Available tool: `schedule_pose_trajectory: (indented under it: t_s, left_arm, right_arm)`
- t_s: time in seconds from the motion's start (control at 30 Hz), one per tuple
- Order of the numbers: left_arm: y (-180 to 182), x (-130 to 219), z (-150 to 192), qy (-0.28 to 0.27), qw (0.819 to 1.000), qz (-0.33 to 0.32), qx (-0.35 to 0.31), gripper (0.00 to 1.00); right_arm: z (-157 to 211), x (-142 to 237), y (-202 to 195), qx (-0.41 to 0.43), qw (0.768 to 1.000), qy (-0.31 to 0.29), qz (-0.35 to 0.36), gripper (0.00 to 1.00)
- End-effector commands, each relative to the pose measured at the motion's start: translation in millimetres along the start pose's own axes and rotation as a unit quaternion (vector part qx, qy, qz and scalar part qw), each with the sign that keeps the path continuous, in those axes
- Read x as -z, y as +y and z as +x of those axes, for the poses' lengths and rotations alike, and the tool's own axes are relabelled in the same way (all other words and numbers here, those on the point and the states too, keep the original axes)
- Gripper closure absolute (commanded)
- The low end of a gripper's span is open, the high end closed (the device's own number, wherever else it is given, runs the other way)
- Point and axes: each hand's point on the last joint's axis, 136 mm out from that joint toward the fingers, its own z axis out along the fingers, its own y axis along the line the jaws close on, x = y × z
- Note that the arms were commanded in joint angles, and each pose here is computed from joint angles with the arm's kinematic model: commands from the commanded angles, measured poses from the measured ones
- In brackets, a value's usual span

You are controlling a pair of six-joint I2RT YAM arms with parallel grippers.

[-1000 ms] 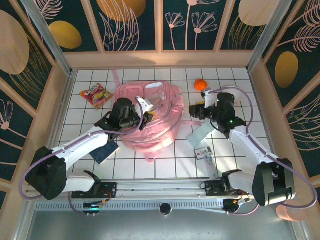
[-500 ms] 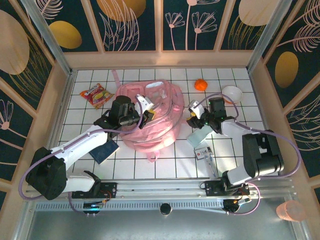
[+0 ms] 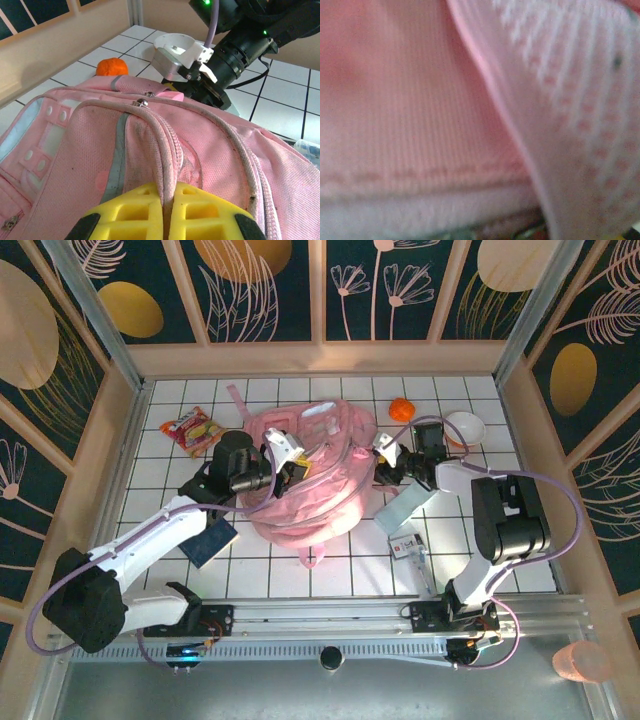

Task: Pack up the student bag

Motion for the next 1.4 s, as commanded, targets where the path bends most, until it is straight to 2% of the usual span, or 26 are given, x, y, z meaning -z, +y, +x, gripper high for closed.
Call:
schedule_pose_trajectory:
  t_s: [0.0,0.13,0.27,0.33,0.57,0.73,1.0,1.1,1.2,1.37]
  left_arm:
    - [2.4,10.9,-46.3,-0.082,0.995,-0.008,-0.058,1.00]
    - [14.1,8.0,-39.3,-0.069,0.995,-0.035,-0.057,1.00]
    - [26.1,7.0,-35.1,-0.057,0.995,-0.066,-0.057,1.00]
    - [35.4,7.0,-32.6,-0.050,0.993,-0.092,-0.054,1.00]
    - [60.1,7.5,-23.7,-0.027,0.986,-0.157,-0.044,1.00]
    - [69.1,5.2,-24.2,-0.034,0.983,-0.179,-0.028,1.00]
    - [103.5,-0.8,-20.7,-0.021,0.966,-0.255,0.033,1.00]
    - [114.2,-0.7,-19.6,-0.024,0.956,-0.289,0.047,1.00]
    - [124.6,0.8,-19.2,-0.036,0.938,-0.336,0.074,1.00]
    - [114.1,-19.8,-25.6,-0.067,0.936,-0.330,0.107,1.00]
  right_arm:
    - [-15.9,4.6,12.8,0.019,0.998,-0.029,-0.050,0.64]
    - [-20.9,15.5,18.7,0.013,0.996,-0.041,-0.072,0.72]
    - [-24.8,24.9,19.2,-0.002,0.995,-0.048,-0.087,0.93]
    - [-27.0,27.7,18.5,-0.004,0.995,-0.048,-0.084,0.99]
    - [-38.6,35.0,15.4,-0.023,0.996,-0.049,-0.075,1.00]
    - [-48.1,37.6,23.9,-0.028,0.995,-0.044,-0.079,1.00]
    - [-59.7,25.6,62.1,-0.020,0.995,0.015,-0.097,1.00]
    - [-68.6,25.7,76.4,-0.032,0.993,0.019,-0.109,1.00]
    - [-75.9,24.5,89.5,-0.065,0.990,0.035,-0.117,1.00]
    - [-92.1,23.9,118.2,-0.120,0.982,0.028,-0.143,1.00]
